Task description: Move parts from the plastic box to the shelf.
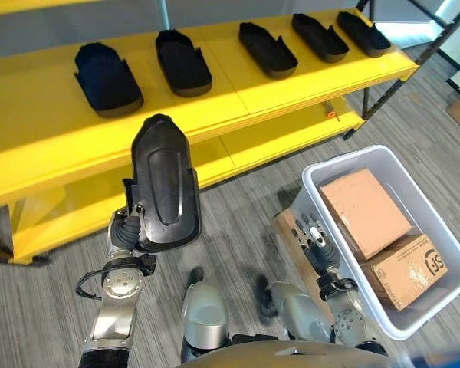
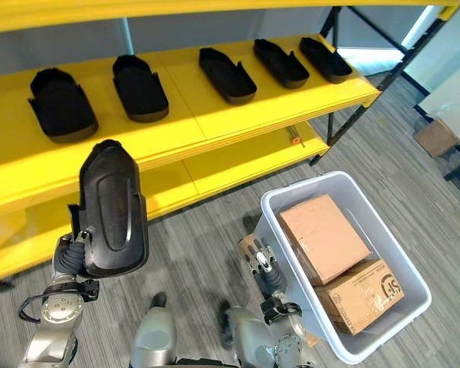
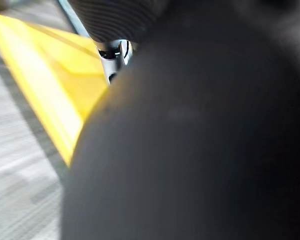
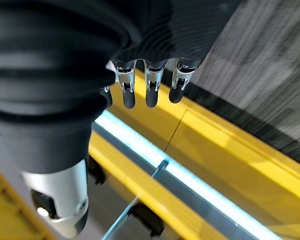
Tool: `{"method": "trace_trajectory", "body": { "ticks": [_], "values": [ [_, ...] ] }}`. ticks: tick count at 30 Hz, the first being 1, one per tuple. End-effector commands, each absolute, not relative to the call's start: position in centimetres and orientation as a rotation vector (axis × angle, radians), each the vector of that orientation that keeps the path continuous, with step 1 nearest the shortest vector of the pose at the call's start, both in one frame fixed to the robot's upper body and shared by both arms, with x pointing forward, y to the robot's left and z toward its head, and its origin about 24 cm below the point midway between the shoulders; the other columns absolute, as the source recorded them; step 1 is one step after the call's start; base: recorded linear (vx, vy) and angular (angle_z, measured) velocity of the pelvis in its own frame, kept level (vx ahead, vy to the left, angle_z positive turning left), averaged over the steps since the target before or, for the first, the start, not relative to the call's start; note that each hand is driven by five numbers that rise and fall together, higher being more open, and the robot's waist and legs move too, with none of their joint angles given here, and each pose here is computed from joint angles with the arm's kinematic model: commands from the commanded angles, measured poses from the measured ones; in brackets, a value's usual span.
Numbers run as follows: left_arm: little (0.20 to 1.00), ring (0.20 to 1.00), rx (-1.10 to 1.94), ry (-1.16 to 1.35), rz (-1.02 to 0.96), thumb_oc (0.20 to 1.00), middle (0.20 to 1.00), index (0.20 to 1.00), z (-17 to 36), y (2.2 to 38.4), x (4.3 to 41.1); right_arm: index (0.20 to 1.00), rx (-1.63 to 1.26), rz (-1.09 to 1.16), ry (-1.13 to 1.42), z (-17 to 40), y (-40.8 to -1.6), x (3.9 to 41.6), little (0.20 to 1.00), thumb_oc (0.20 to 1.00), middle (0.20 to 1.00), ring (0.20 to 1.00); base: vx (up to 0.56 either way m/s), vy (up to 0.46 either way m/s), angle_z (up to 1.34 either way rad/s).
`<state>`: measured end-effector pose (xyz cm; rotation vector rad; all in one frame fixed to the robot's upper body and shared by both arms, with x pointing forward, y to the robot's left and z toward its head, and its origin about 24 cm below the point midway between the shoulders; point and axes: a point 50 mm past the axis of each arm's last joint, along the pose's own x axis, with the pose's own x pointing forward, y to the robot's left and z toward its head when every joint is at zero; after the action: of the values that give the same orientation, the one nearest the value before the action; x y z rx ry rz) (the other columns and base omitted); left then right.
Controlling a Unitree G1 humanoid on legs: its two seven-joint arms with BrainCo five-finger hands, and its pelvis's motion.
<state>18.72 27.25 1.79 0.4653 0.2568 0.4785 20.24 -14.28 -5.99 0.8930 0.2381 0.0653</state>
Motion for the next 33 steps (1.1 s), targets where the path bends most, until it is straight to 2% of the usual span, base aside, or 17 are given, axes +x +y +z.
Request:
{"method": "trace_trajectory", "body": {
  "ticks": [1, 17, 23, 26, 29, 33],
  "values": [
    [0.2, 0.2, 0.464, 0.004, 0.453, 0.2, 0.2, 0.2, 6.5, 26.2, 19.4, 1.0, 0.879, 0.099, 0.053, -2.8, -14.9, 22.3, 1.0, 1.0, 1.0, 1.0, -0.06, -0.113, 0.34],
    [0.2, 0.2, 0.413, 0.049, 0.405, 0.2, 0.2, 0.2, 5.6, 25.3, 18.2, 1.0, 0.884, -0.016, 0.081, -4.4, -17.9, 20.1, 1.0, 1.0, 1.0, 1.0, -0.03, 0.028, 0.38],
    [0.2, 0.2, 0.386, 0.0, 0.322, 0.2, 0.2, 0.2, 6.4, 23.8, 19.7, 1.0, 0.836, -0.03, 0.068, -4.1, -19.2, 20.3, 1.0, 1.0, 1.0, 1.0, 0.01, 0.169, 0.74],
    [0.2, 0.2, 0.378, -0.023, 0.284, 0.2, 0.2, 0.2, 6.8, 23.3, 20.7, 1.0, 0.802, -0.032, 0.053, -3.7, -19.6, 20.8, 1.0, 1.0, 1.0, 1.0, 0.1, 0.397, 0.44],
    [0.2, 0.2, 0.425, -0.005, 0.278, 0.2, 0.2, 0.2, 6.7, 24.0, 20.4, 1.0, 0.868, -0.066, 0.074, -4.7, -18.3, 19.6, 1.0, 1.0, 1.0, 1.0, 0.08, 0.381, -0.24],
    [0.2, 0.2, 0.495, -0.045, 0.217, 0.2, 0.2, 0.2, 7.8, 23.7, 20.8, 1.0, 0.908, -0.088, 0.084, -5.3, -17.5, 18.8, 1.0, 1.0, 1.0, 1.0, 0.14, 0.742, -0.11]
  ]
}}
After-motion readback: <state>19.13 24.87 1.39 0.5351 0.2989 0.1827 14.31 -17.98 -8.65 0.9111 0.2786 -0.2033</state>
